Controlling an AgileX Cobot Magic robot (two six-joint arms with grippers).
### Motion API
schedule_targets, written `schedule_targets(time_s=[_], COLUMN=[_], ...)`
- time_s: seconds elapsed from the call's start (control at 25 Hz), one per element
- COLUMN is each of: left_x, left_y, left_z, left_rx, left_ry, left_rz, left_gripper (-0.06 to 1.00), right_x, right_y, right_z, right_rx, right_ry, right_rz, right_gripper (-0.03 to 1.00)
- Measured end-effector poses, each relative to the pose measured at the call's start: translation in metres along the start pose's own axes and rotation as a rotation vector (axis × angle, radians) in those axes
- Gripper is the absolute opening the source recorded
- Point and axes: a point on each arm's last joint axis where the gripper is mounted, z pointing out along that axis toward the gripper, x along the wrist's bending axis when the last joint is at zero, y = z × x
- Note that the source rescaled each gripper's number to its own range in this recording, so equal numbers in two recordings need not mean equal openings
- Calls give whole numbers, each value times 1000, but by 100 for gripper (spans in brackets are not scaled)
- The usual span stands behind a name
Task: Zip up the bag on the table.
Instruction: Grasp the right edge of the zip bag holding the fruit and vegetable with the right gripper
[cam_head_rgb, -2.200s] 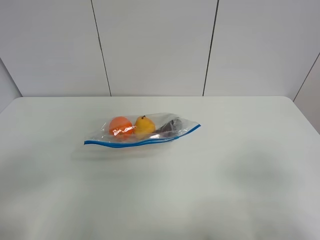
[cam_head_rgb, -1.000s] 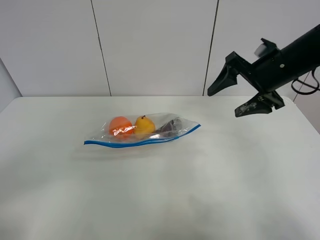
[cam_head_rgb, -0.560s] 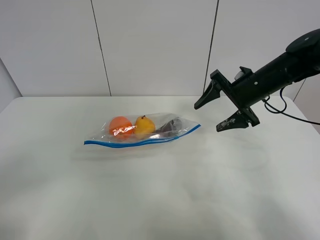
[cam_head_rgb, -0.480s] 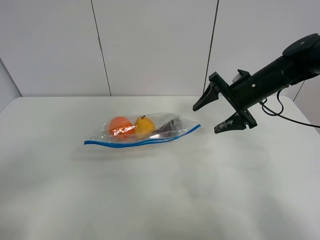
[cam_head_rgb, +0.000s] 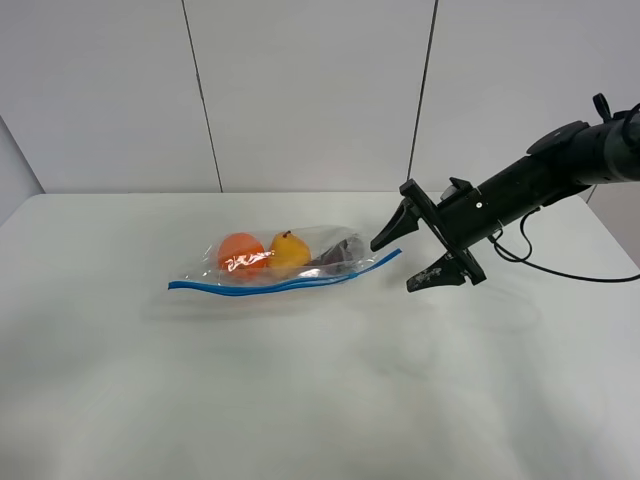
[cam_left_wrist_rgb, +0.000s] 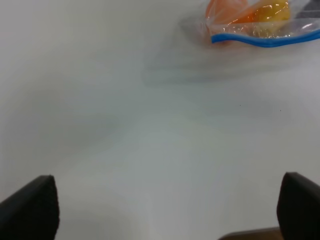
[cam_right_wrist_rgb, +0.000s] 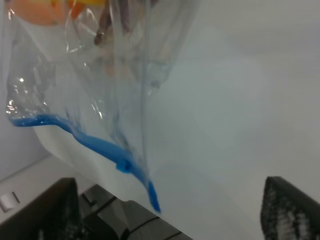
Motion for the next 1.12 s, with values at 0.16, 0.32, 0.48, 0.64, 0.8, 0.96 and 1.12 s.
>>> schedule_targets(time_s=[0.16, 0.32, 0.48, 0.64, 0.8, 0.96, 1.12], left_x=[0, 0, 0, 0, 0, 0, 0], left_y=[0, 0, 0, 0, 0, 0, 0], left_z=[0, 0, 0, 0, 0, 0, 0], left_rx=[0, 0, 0, 0, 0, 0, 0], left_ry=[0, 0, 0, 0, 0, 0, 0], left_rz=[0, 0, 0, 0, 0, 0, 0], left_gripper=[100, 100, 100, 100, 100, 100, 100], right_x=[0, 0, 0, 0, 0, 0, 0], right_y=[2, 3, 3, 2, 2, 3, 3], right_z=[1, 1, 1, 1, 1, 1, 1], right_rx=[-19, -23, -23, -16, -17, -21, -20], right_ry=[3, 1, 1, 3, 3, 1, 2], right_rz=[-7, -22, -23, -23, -23, -23, -24], right_gripper=[72, 71, 71, 71, 71, 71, 71])
